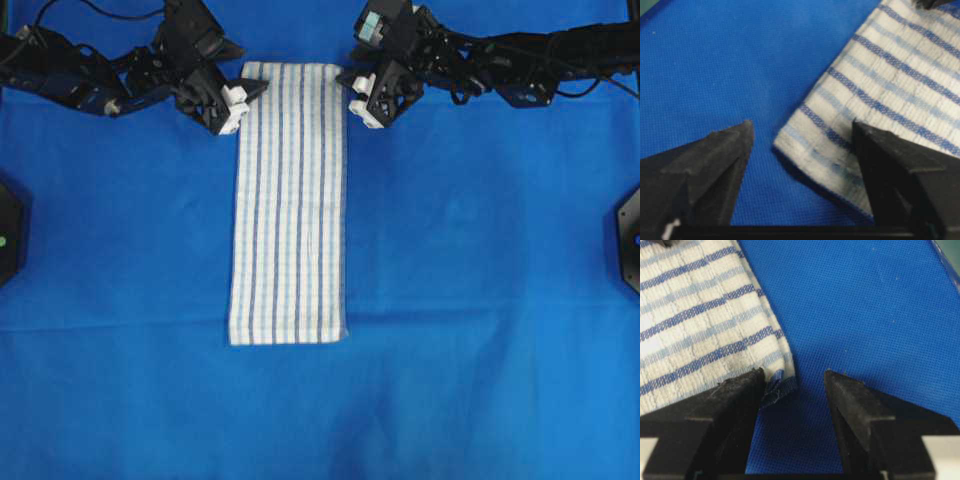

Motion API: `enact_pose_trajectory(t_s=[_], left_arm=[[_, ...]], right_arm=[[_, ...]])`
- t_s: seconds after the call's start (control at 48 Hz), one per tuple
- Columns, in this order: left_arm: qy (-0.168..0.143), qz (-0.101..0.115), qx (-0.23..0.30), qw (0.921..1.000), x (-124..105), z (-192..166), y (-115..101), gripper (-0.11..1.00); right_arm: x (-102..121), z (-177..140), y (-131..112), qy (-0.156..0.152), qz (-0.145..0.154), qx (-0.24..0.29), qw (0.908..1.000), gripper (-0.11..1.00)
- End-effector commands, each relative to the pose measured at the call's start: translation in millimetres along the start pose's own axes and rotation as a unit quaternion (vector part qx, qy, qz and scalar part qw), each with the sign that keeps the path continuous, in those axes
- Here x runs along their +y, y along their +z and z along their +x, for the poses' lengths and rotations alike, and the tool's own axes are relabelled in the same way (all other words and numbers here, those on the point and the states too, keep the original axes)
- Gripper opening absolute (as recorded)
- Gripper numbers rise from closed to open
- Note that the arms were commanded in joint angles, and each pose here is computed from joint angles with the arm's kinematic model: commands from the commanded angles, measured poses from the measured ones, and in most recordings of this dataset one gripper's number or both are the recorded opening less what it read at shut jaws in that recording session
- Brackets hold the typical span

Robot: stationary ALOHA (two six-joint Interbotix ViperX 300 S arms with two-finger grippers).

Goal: Fold a vertical towel.
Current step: 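Close both grippers on the towel's top left and right corners, then lift the top corners with both grippers and pull them upward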

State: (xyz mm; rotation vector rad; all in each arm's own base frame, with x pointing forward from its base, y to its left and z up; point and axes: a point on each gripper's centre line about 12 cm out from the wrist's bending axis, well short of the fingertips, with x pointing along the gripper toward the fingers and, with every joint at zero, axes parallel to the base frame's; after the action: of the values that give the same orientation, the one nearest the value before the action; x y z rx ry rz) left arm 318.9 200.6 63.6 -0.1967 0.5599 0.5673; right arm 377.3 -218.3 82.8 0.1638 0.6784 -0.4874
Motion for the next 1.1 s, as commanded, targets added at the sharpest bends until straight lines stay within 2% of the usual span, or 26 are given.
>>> enact_pose_trajectory(t_s=[0.0,0.083,0.208,0.313,0.646,0.938,1.084], left_arm=[[0.002,-0.001,-0.014,0.9999,1.5,0.8,8.7,0.71],[0.001,0.002,-0.013,0.9999,0.9,1.3,7.8,0.60],[-0.002,0.009,-0.011,0.9999,-1.4,1.7,6.6,0.27],[-0.005,0.012,-0.008,0.9999,-4.3,2.2,5.1,0.05],[-0.005,0.015,-0.013,0.9998,-5.0,0.5,8.6,0.05],[0.010,0.008,-0.054,0.9985,8.8,-7.9,38.0,0.05],[0.023,0.016,-0.067,0.9974,19.5,-7.6,48.5,0.05]], right_arm=[[-1.5,0.7,9.1,-0.001,-0.001,-0.012,0.9999,0.55],[-1.3,4.0,6.2,0.000,-0.007,-0.007,1.0000,0.46],[0.7,4.0,6.0,0.004,-0.023,-0.006,0.9997,0.14],[1.8,4.0,6.1,0.006,-0.030,-0.007,0.9995,0.12],[1.8,2.4,7.8,0.006,-0.031,-0.009,0.9995,0.12],[-15.2,-16.7,22.6,-0.011,-0.019,-0.031,0.9993,0.12],[-27.3,-24.6,34.2,-0.022,-0.018,-0.048,0.9985,0.12]])
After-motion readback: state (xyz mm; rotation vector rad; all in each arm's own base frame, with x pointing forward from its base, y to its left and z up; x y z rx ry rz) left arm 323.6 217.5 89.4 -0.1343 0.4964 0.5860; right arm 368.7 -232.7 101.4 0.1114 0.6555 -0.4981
